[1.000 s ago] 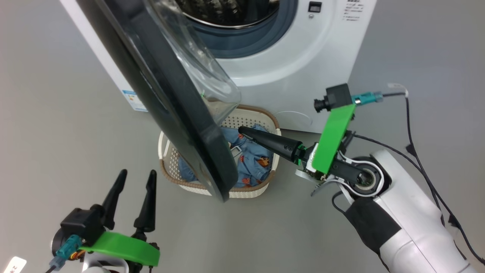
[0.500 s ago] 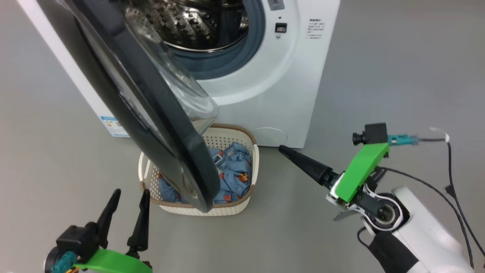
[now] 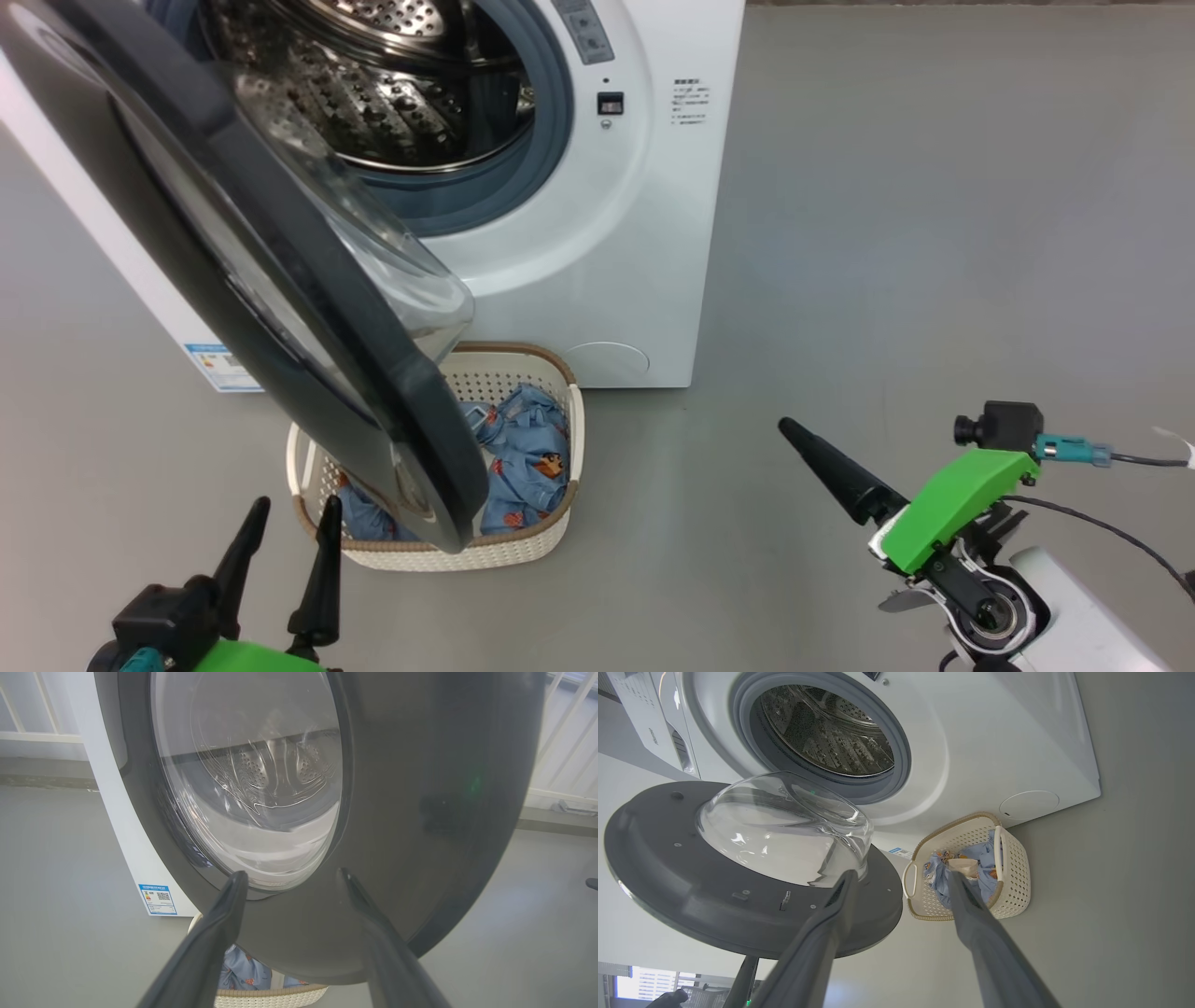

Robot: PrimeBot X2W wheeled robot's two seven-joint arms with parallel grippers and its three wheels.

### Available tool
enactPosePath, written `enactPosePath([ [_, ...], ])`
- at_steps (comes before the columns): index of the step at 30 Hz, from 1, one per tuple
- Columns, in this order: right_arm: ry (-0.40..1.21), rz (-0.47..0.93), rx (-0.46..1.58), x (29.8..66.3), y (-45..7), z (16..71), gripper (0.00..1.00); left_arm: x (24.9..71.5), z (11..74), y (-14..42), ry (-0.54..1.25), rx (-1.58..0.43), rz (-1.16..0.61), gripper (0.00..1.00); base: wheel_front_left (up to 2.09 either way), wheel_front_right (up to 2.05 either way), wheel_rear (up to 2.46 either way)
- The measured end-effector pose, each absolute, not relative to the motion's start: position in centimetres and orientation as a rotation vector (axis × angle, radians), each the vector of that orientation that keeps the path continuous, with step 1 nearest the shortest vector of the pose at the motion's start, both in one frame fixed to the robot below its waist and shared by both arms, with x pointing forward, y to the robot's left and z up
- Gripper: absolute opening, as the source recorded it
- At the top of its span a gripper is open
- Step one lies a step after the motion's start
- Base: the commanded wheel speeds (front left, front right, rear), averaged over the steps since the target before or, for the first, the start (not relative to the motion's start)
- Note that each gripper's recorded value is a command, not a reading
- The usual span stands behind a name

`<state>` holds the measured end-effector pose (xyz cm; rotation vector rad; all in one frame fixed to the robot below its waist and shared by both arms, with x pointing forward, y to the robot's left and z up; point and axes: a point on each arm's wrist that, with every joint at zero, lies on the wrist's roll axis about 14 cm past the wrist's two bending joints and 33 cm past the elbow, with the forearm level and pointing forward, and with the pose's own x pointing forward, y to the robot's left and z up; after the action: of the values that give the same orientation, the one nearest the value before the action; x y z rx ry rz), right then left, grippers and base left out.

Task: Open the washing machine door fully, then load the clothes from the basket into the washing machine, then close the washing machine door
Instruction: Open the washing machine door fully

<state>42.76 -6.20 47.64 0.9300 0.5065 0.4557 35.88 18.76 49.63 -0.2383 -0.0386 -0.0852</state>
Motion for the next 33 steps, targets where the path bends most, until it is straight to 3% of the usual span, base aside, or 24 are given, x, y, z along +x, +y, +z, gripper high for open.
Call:
enactPosePath([
  [11,0.395,0.333,0.760,42.3,-11.1,46.0,1.00,36.1,49.0,18.7,-0.020,-0.237,-0.090,1.00,0.00,0.00,0.00],
  [23,0.299,0.287,0.498,42.1,-14.1,44.2,1.00,36.2,48.6,19.7,-0.011,-0.233,-0.058,1.00,0.00,0.00,0.00],
  [33,0.071,0.250,0.331,44.7,-16.4,49.0,1.00,36.3,48.4,20.3,-0.006,-0.232,-0.040,1.00,0.00,0.00,0.00],
])
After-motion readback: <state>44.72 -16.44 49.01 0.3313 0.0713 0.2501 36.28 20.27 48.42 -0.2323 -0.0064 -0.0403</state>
